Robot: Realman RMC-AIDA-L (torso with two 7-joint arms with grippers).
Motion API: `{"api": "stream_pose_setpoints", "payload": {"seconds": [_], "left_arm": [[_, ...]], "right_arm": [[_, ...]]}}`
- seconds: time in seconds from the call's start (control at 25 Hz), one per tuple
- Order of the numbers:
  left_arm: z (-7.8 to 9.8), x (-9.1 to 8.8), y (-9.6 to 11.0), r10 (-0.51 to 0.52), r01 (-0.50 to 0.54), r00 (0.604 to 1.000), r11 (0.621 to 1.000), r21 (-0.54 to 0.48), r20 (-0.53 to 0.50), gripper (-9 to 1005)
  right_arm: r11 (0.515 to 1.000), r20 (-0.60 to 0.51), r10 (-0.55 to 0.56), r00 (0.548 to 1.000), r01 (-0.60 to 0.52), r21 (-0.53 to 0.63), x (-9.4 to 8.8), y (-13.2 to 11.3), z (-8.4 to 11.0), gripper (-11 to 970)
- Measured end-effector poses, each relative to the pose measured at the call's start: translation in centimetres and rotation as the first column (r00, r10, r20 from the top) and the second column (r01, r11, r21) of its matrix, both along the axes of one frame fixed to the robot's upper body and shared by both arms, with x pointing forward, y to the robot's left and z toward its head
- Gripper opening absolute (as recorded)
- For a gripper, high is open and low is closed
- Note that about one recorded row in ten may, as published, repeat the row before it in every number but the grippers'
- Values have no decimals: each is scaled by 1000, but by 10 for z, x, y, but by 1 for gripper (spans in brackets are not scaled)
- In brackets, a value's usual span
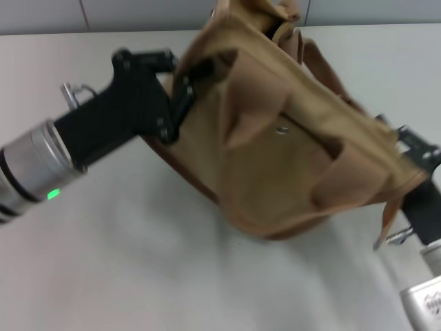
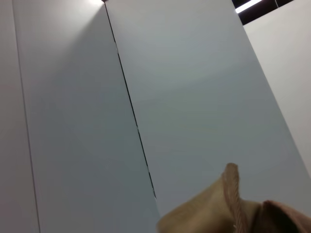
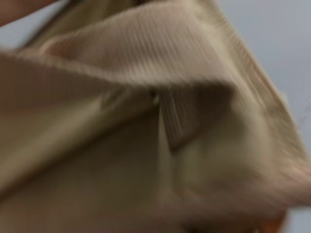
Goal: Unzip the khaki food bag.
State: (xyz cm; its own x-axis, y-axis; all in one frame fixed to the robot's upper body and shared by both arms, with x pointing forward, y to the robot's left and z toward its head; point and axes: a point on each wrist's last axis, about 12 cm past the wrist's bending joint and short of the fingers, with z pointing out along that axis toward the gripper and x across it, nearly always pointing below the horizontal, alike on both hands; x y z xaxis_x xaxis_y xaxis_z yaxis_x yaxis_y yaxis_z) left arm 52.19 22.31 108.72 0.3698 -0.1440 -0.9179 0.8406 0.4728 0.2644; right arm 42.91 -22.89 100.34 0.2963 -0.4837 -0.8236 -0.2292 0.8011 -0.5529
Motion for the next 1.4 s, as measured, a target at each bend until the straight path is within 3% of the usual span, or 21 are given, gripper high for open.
{"api": "stream_pose_setpoints", "payload": {"seconds": [0.16, 0.36, 0.52, 0.72, 1.08, 1.4], "left_arm": [[-14, -17, 1, -3, 3, 1000, 1000, 15, -30, 109], [-34, -43, 7, 6, -2, 993, 1000, 30, -117, 114], [-51, -63, 7, 48, -38, 991, 996, 75, -126, 117], [-59, -72, 5, 59, -45, 986, 995, 91, -159, 122], [-60, -70, 3, 69, -56, 978, 996, 74, -197, 131], [-56, -72, 17, 125, -119, 978, 992, 48, -164, 442]], "right_arm": [[999, 69, -48, 996, 48, 8, 15, -6, 11, 256], [998, 139, -58, 989, 61, -20, 44, -8, 25, 218], [1000, 153, -16, 988, 18, -13, 68, -10, 33, 186], [999, 138, 28, 990, -33, 39, 90, -11, 42, 183], [998, 158, -13, 987, 3, 64, 84, -19, 43, 202], [981, 222, -86, 971, 43, 190, 48, -40, 42, 448]]}}
